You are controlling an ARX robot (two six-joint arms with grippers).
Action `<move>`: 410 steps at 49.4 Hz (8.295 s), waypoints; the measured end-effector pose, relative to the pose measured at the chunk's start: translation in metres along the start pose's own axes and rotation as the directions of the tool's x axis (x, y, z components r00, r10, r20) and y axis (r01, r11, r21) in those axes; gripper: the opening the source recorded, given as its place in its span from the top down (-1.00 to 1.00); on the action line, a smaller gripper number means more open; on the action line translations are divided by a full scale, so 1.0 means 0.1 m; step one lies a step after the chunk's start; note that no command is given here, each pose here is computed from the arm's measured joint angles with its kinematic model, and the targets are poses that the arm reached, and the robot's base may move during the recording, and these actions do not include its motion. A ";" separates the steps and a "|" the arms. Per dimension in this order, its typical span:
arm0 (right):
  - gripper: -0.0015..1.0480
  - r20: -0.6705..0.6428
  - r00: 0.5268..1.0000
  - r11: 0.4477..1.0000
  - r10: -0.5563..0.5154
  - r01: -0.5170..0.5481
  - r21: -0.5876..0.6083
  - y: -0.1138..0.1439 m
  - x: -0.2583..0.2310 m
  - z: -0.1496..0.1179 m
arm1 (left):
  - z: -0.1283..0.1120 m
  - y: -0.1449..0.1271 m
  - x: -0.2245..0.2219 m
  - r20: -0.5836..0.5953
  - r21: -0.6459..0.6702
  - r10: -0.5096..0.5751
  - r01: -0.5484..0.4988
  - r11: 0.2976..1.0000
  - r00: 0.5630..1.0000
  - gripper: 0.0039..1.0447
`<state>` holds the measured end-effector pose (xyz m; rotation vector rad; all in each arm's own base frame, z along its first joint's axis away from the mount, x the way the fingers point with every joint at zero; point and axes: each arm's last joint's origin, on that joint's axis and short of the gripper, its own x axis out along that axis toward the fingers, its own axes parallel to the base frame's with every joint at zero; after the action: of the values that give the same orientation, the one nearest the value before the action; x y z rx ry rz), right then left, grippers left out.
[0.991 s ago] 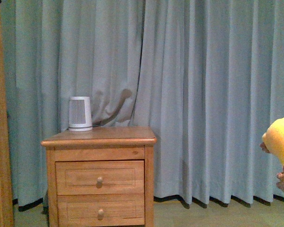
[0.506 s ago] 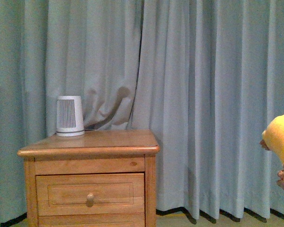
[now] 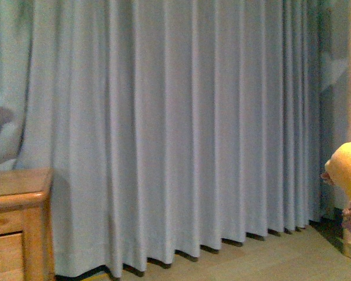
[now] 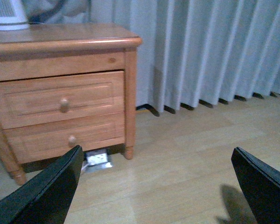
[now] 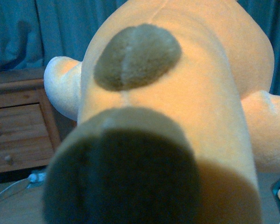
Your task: Put away toys
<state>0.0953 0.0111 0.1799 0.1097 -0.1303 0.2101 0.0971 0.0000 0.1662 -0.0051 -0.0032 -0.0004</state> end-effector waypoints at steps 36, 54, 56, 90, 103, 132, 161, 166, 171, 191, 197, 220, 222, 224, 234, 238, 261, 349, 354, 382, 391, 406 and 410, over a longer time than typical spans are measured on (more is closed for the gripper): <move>0.82 0.000 1.000 1.000 -0.001 0.001 0.000 0.00 0.00 0.00 | 0.00 0.00 0.00 0.000 0.000 0.001 -0.001 1.000 1.000 -0.89; 0.82 0.000 1.000 1.000 0.000 0.000 0.001 0.00 0.00 0.00 | 0.00 0.00 0.00 0.000 0.000 0.001 -0.001 1.000 1.000 -0.89; 0.82 0.000 1.000 1.000 0.000 0.000 0.001 0.00 0.00 0.00 | 0.00 0.00 0.00 0.000 0.001 0.000 0.000 1.000 1.000 -0.89; 0.82 0.000 1.000 1.000 0.002 -0.002 0.003 0.00 0.00 0.00 | 0.00 0.00 0.00 0.000 0.001 0.000 0.000 1.000 1.000 -0.89; 0.82 0.000 1.000 1.000 0.001 -0.001 0.003 0.00 0.00 0.00 | 0.00 0.00 0.00 0.000 0.001 -0.001 0.001 1.000 1.000 -0.89; 0.82 0.000 1.000 1.000 -0.002 0.002 0.003 0.00 0.00 0.00 | 0.00 0.00 0.00 0.000 0.001 -0.002 0.002 1.000 1.000 -0.89; 0.82 0.000 1.000 1.000 0.000 0.000 0.003 0.00 0.00 0.00 | 0.00 0.00 0.00 0.000 0.001 0.000 0.000 1.000 1.000 -0.89; 0.82 0.000 1.000 1.000 0.000 0.000 0.003 0.00 0.00 0.00 | 0.00 0.00 0.00 0.001 0.001 0.001 -0.001 1.000 1.000 -0.89; 0.82 0.000 1.000 1.000 0.000 0.000 0.003 0.00 0.00 0.00 | 0.00 0.00 0.00 0.000 0.001 0.000 0.000 1.000 1.000 -0.89; 0.82 0.000 1.000 1.000 0.000 0.000 0.003 0.00 0.00 0.00 | 0.00 0.00 0.00 0.000 0.001 0.000 0.000 1.000 1.000 -0.89; 0.82 0.000 1.000 1.000 0.000 0.000 0.003 0.00 0.00 0.00 | 0.00 0.00 0.00 0.001 0.001 0.001 -0.001 1.000 1.000 -0.89; 0.82 0.000 1.000 1.000 0.000 0.000 0.003 0.00 0.00 0.00 | 0.00 0.00 0.00 0.000 0.001 0.000 0.000 1.000 1.000 -0.89; 0.82 0.000 1.000 1.000 0.000 0.000 0.003 0.00 0.00 0.00 | 0.00 0.00 0.00 0.000 0.001 0.001 -0.001 1.000 1.000 -0.89; 0.82 0.000 1.000 1.000 0.000 0.000 0.003 0.00 0.00 0.00 | 0.00 0.00 0.00 0.000 0.001 0.001 -0.001 1.000 1.000 -0.89; 0.82 0.000 1.000 1.000 0.000 0.000 0.003 0.00 0.00 0.00 | 0.00 0.00 0.00 0.001 0.001 0.001 -0.001 1.000 1.000 -0.89; 0.82 -0.018 0.999 0.999 -0.031 0.031 -0.013 -0.01 0.00 -0.01 | 0.00 0.00 0.00 0.000 0.001 0.000 0.000 1.000 1.000 -0.89; 0.82 0.154 0.984 0.988 -0.086 0.105 -0.115 0.10 0.23 1.20 | 0.00 0.00 0.00 0.000 0.001 0.000 0.000 1.000 1.000 -0.89; 0.82 0.061 0.993 0.941 0.100 -0.114 0.318 0.52 3.26 3.07 | 0.00 0.00 0.00 0.000 0.001 0.001 -0.001 1.000 1.000 -0.89; 0.82 0.037 0.993 0.937 0.113 -0.119 0.329 0.52 3.33 3.00 | 0.00 0.00 0.00 0.000 0.001 0.001 -0.001 1.000 1.000 -0.89; 0.82 -0.003 0.966 0.831 0.257 -0.220 0.511 0.54 3.70 2.76 | 0.00 0.00 0.00 0.000 0.001 0.001 -0.001 1.000 1.000 -0.89; 0.82 0.014 0.957 0.801 0.290 -0.250 0.543 0.55 3.79 2.72 | 0.00 0.00 0.00 0.000 0.001 0.001 -0.001 1.000 1.000 -0.89; -0.05 0.023 0.965 0.822 0.260 -0.234 0.519 0.56 3.83 2.74 | 0.00 0.00 0.00 0.000 0.001 0.001 -0.001 1.000 1.000 -0.89; -0.31 0.030 0.970 0.838 0.240 -0.222 0.497 0.56 3.83 2.76 | 0.00 0.00 0.00 0.000 0.001 0.001 -0.001 1.000 1.000 -0.89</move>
<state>0.4219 0.1085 0.5107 0.6112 -0.0517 0.4872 0.0971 0.0000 0.1662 -0.0044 -0.0036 0.0004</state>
